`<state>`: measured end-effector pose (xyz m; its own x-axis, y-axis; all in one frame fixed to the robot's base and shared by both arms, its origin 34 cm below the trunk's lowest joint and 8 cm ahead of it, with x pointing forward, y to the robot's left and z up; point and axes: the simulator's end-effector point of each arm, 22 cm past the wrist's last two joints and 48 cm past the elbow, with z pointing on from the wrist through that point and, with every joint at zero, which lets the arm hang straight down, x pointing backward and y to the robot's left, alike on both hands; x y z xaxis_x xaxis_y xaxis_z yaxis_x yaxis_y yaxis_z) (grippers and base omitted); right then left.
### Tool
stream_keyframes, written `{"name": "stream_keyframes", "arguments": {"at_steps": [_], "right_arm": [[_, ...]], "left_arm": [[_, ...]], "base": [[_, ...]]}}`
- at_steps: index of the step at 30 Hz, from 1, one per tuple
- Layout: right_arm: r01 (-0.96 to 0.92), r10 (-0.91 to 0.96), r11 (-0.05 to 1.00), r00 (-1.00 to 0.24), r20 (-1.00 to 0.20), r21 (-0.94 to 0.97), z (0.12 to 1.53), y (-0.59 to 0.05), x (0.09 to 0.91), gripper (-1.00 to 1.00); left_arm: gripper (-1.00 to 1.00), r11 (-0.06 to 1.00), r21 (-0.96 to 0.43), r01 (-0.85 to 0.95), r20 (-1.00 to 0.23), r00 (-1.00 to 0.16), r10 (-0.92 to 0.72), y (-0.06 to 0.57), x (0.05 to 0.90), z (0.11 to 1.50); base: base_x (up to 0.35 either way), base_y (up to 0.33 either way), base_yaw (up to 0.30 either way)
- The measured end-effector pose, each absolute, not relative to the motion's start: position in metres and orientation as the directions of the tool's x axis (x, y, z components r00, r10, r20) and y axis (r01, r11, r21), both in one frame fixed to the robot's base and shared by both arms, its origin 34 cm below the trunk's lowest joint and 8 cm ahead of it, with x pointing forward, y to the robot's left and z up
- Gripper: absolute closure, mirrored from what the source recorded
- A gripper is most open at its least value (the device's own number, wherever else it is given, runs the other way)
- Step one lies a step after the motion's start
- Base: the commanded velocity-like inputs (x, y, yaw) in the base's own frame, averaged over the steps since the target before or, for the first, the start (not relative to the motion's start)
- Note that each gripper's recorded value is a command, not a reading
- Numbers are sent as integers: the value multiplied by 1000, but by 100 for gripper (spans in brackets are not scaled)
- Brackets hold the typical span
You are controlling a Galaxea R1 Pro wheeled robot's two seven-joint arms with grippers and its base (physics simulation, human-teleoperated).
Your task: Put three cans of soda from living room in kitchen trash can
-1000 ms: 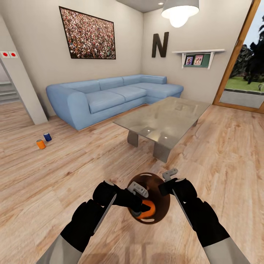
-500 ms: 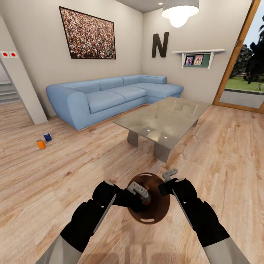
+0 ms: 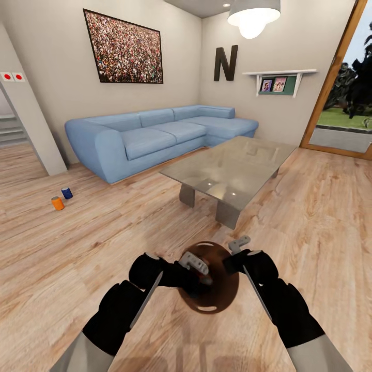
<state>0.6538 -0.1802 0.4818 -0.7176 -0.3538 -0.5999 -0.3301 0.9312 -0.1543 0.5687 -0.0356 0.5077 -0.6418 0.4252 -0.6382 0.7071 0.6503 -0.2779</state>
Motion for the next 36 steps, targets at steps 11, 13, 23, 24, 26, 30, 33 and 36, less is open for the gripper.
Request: {"name": "stream_keyframes", "arguments": {"at_steps": [11,13,23,24,26,30,33,36], "right_arm": [[-333,-336,934,-701,-628,-128,494,-173,656,100],[-337,-328,935,-706,-628,-109,493,-170,655,100],[-331,-324,938,-723,-610,-105,483,-174,652,100],[-331,-322,938,-725,-609,-102,483,-174,652,100],[-327,-322,939,-726,-608,-107,482,-176,653,100],[-323,-323,940,-730,-603,-113,480,-180,653,100],[-322,-319,941,-733,-601,-107,479,-182,652,100],[-319,-323,941,-734,-598,-117,478,-186,652,100]], "left_arm": [[-100,548,-293,783,-722,-557,411,-43,558,558],[-100,530,-304,791,-723,-554,412,-43,554,560],[-100,446,-432,784,-725,-596,345,2,549,580],[-100,448,-445,776,-725,-605,328,14,552,583],[-100,448,-457,768,-735,-610,296,36,559,590],[-100,469,-466,751,-764,-608,215,80,577,607],[-100,502,-451,738,-788,-593,164,112,591,617],[-100,531,-434,727,-803,-580,138,136,599,621]], "base": [[0,0,0],[0,0,0],[0,0,0],[0,0,0],[0,0,0],[0,0,0],[0,0,0],[0,0,0]]}}
